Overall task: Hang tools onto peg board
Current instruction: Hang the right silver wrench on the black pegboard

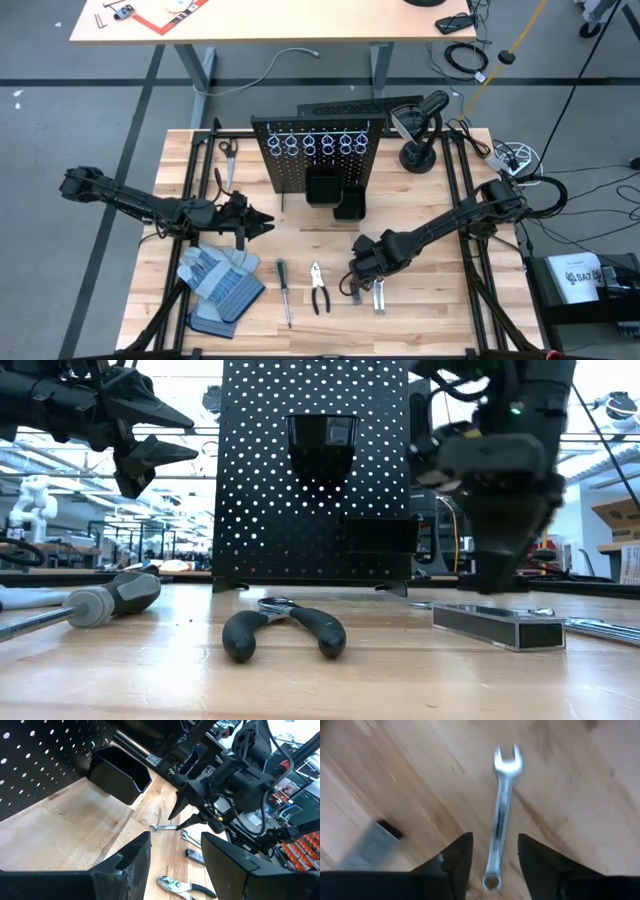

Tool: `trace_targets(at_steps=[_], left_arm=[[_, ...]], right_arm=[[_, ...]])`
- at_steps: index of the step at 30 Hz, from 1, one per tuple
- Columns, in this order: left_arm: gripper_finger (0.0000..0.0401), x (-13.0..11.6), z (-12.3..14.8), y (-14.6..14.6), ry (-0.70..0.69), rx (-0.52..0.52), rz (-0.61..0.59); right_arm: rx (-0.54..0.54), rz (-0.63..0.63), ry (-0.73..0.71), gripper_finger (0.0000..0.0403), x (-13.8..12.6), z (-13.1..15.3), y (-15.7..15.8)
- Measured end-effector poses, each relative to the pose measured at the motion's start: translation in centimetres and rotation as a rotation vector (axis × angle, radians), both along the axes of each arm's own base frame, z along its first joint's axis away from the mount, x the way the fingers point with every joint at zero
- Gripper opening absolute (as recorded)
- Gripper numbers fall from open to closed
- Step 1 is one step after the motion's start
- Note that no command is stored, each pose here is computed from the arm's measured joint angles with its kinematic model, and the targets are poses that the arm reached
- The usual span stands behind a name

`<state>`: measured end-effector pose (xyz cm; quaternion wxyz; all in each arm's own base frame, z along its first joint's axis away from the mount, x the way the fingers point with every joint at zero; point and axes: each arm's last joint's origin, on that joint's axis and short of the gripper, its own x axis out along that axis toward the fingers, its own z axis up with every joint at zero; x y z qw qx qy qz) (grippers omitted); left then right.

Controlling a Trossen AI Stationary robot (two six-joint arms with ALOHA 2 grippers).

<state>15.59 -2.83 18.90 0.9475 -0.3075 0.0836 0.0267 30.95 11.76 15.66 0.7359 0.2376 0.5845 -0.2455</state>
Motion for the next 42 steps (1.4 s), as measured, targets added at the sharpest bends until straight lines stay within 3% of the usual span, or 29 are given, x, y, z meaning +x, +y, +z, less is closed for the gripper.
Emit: trace_targets(at_steps=[4,10,21,29,42], left_arm=[[0.0182,0.0,0.0,0.0,0.000,0.000,0.000],[0.0182,0.0,0.0,0.0,0.000,0.001,0.000],[0.0182,0.0,0.0,0.0,0.000,0.002,0.005],[0.0182,0.0,0.0,0.0,-0.001,0.001,0.008],[0.0182,0.0,0.0,0.1,-0.001,0.003,0.020]], right_arm=[[0.005,-0.021,0.004,0.0165,-0.7,-1.1,0.0],[0.023,-0.046,-0.019,0.0134,-1.5,-2.6,-0.4],[0.044,-0.051,0.004,0.0008,-2.3,-3.6,-0.8],[0.048,-0.043,0.007,0.0001,-2.1,-3.4,-0.8],[0.018,0.035,-0.049,0.0001,0.3,-0.7,0.1]])
